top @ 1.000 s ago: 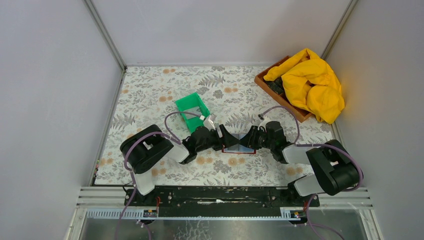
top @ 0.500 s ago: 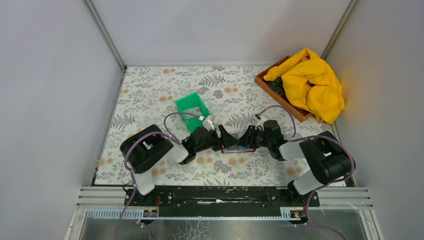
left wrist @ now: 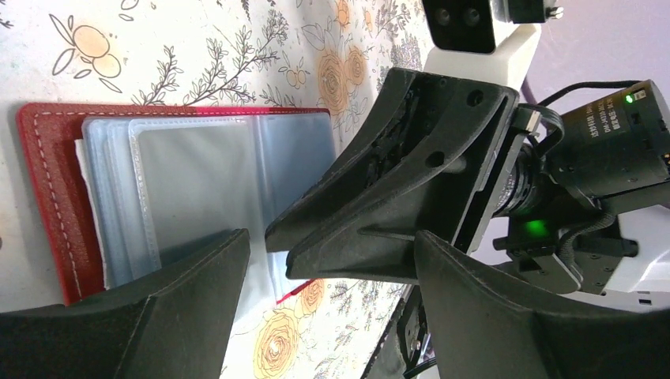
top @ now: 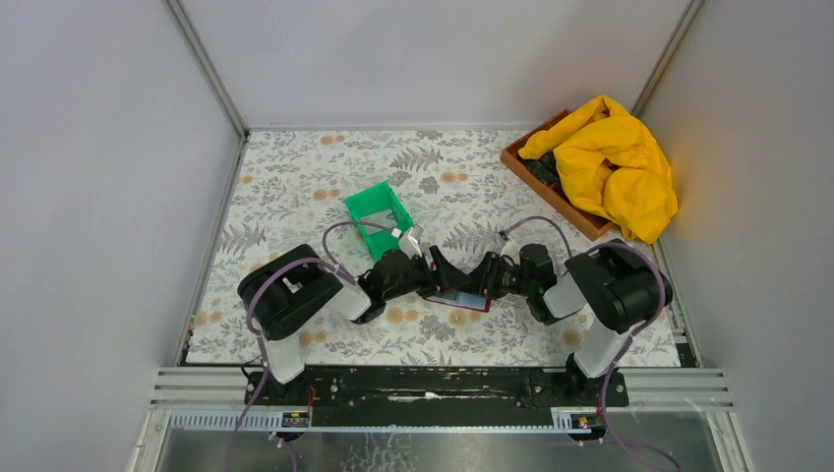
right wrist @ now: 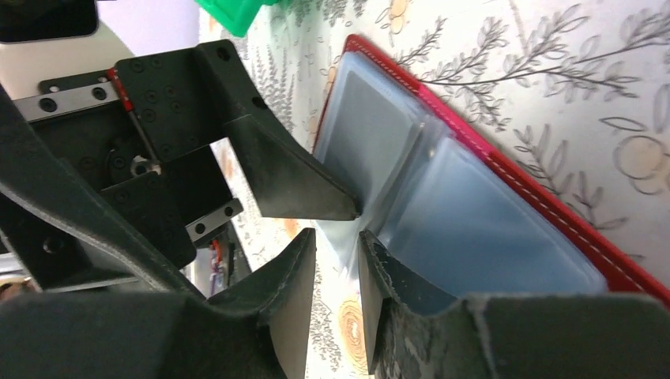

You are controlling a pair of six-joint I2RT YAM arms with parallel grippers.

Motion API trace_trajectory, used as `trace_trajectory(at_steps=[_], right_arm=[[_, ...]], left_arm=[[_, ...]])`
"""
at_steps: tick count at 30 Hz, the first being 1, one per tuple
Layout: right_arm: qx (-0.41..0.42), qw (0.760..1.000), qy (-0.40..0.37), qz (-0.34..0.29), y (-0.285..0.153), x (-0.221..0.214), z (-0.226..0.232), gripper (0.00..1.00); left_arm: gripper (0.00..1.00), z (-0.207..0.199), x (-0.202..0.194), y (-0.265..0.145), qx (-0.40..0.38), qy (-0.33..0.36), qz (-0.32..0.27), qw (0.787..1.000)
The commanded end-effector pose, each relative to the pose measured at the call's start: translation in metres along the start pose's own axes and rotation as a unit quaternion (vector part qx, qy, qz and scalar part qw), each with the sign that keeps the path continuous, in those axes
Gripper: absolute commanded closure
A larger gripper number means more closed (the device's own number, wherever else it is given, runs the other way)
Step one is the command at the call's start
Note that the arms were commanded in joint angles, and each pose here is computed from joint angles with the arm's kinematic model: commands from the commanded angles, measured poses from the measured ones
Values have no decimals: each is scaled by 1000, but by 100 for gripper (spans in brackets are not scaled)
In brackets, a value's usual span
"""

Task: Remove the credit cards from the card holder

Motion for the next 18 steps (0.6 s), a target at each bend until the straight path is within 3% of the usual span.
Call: trace_trajectory(at_steps=[1,9,18], right_arm=[[107,994,-4,9,1,4,39,67],[102,995,16,9,6,1,28,67],[0,1000,-20,-4,4,5,2,67]], left_arm=[[16,18,-9,-3,22,-3,11,1000],[16,15,-6,-7,21,3,9,1000],[17,10,-3,-8,12,6,6,1000]])
Point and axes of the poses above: each gripper's point midway between its finger pads, its own y axis out along the fingers, its own z axis along the line the jaws close on, x = y × z, the point moved 2 cm from there along -y, back along the fingers, and after that the axes turned 6 degrees about y, right-handed, at the moved point
